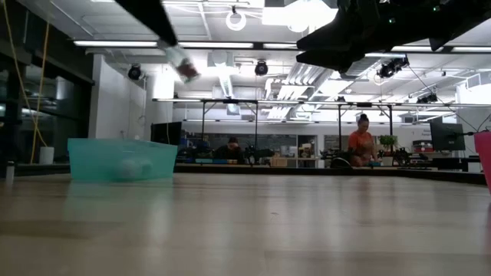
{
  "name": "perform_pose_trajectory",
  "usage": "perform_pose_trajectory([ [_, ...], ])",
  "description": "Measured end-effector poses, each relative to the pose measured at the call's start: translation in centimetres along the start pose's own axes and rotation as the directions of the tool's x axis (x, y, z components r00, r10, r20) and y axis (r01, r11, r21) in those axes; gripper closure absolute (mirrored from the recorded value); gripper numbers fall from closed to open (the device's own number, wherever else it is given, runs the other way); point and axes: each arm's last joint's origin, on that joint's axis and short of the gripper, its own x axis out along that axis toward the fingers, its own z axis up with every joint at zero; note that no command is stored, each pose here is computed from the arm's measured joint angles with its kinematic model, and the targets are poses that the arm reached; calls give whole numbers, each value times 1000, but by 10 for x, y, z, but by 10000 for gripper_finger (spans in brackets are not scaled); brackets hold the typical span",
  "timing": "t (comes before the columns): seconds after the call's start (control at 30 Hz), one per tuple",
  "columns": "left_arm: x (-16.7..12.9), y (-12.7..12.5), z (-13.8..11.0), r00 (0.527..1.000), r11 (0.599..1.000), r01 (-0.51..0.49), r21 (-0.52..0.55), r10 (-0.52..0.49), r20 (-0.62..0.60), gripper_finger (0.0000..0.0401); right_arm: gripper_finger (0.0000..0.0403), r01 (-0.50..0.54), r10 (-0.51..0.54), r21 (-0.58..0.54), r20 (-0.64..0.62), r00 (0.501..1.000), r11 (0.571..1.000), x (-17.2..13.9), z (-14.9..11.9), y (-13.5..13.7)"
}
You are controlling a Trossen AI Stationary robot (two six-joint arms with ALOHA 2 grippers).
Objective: Pick and place medicine bottles into bin by pill shape (circle, oval)
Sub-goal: Put the blue capsule bottle into the blue bin
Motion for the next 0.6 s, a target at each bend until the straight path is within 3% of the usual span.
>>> perform_pose_trajectory([
  [0.2, 24, 16, 7, 969, 999, 30, -20, -24, 246, 306, 143, 0, 0, -2, -10, 1000, 1000, 0, -1, 0],
  [0.33, 51, 31, 5, 910, 994, 62, -91, -19, 413, 306, 143, 0, 0, -2, -17, 1000, 1000, 0, -2, 0],
  [0.47, 81, 48, -6, 822, 977, 128, -171, -9, 569, 305, 143, -1, 1, -1, -15, 1000, 1000, 0, -1, 0],
  [0.6, 107, 70, -21, 755, 944, 192, -267, 32, 655, 305, 143, -3, 3, -3, -21, 1000, 1000, 0, -2, 0],
])
